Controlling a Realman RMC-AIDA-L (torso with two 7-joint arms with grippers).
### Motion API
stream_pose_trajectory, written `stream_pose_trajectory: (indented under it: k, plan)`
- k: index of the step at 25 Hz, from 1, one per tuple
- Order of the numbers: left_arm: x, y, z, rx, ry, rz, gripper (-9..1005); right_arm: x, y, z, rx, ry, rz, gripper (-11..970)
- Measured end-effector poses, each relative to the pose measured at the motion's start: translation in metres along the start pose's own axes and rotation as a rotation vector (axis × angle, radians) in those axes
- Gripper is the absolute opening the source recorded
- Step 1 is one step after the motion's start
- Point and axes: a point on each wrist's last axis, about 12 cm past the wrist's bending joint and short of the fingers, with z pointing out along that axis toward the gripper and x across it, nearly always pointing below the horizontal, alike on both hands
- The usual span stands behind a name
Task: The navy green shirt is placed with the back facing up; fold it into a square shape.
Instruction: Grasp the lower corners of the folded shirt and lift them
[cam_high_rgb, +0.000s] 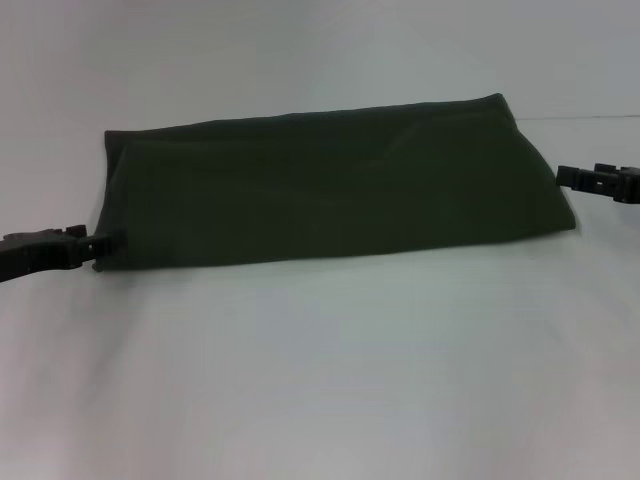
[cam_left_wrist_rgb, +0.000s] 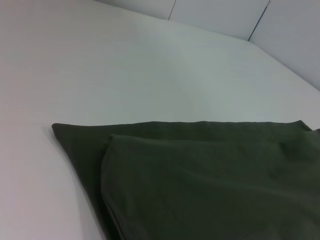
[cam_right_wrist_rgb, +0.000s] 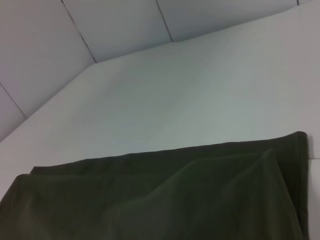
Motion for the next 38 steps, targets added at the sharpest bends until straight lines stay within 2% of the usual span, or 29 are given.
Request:
stream_pose_trajectory:
  k: [4,9,18,38]
  plan:
    - [0.003,0.000,0.003,-0.006,0.021,0.004,713,0.002,-0.001,-0.001,0.005,0.014,-0.001,819]
    - [0.006,0.000,0.007,-0.021,0.032,-0.002,775,0.003,-0.002,-0.002,0.009,0.019,-0.001,819]
    - [0.011,-0.003,0.021,-0.079,0.072,0.046,776,0.002,-0.002,-0.002,0.007,0.020,-0.004,820]
    - [0.010,-0.006,0.029,-0.076,0.114,0.052,772,0.000,0.000,0.000,0.006,0.023,-0.005,814]
